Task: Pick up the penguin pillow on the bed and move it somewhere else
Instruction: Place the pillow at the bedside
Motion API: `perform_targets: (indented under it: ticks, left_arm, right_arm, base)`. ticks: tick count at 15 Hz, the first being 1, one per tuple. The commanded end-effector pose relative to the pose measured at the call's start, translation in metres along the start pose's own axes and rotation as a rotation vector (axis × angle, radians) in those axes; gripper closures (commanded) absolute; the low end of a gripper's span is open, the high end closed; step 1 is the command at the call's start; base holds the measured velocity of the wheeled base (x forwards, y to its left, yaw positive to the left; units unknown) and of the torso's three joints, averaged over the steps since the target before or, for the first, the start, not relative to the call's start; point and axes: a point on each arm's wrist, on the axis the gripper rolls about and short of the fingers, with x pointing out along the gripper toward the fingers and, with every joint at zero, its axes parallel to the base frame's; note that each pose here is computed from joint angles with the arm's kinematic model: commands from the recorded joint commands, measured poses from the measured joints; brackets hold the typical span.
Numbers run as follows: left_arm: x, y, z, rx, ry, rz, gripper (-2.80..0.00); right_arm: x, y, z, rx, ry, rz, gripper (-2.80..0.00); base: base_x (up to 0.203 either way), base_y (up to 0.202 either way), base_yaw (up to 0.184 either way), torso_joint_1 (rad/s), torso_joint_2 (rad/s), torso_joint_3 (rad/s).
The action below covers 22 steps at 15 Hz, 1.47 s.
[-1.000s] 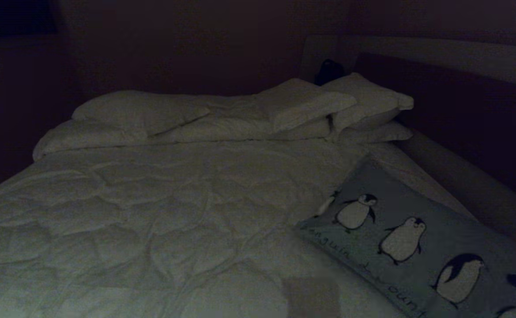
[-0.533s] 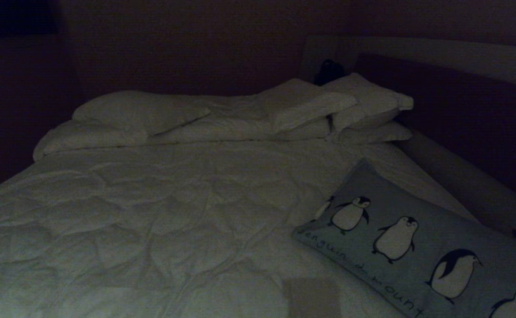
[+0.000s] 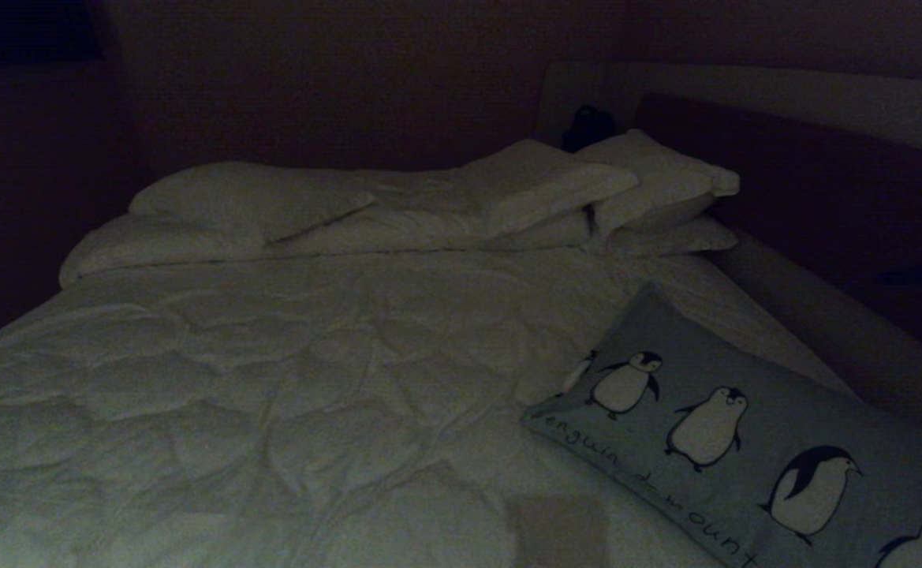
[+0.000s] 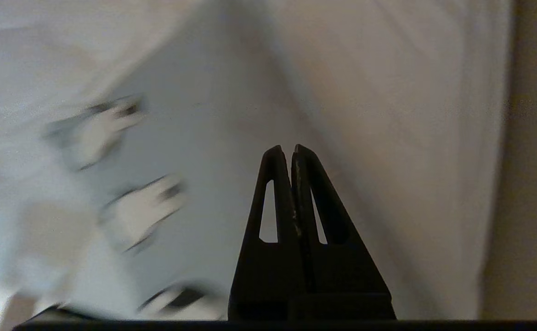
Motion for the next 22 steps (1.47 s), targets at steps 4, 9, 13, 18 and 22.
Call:
perform_targets:
  ticks: [4,9,13,18,22]
  left_arm:
    - [0.000,0.000,0.000,0.000,0.000,0.001,0.00]
    - [0.000,0.000,0.000,0.000,0.000,0.001,0.00]
    - [0.000,0.000,0.000,0.000,-0.001,0.001,0.00]
    - [0.000,0.000,0.000,0.000,-0.001,0.001,0.00]
    - [0.000,0.000,0.000,0.000,0.000,0.001,0.00]
  right_arm:
    - [0.059,-0.020,-0.022,-0.141,0.190,0.058,0.00]
    - [0.090,0.004,-0.021,-0.231,0.285,0.039,0.00]
    - [0.092,0.035,-0.018,-0.315,0.347,0.029,0.00]
    - [0.090,0.065,-0.029,-0.377,0.413,0.065,0.00]
    - [0.085,0.076,-0.043,-0.426,0.472,0.075,0.00]
  base:
    - [0.000,0.000,0.000,0.000,0.00,0.000]
    - [0.000,0.000,0.000,0.000,0.00,0.000]
    - [0.000,0.000,0.000,0.000,0.00,0.000]
    - [0.000,0.000,0.000,0.000,0.00,0.000]
    - [0.000,0.000,0.000,0.000,0.00,0.000]
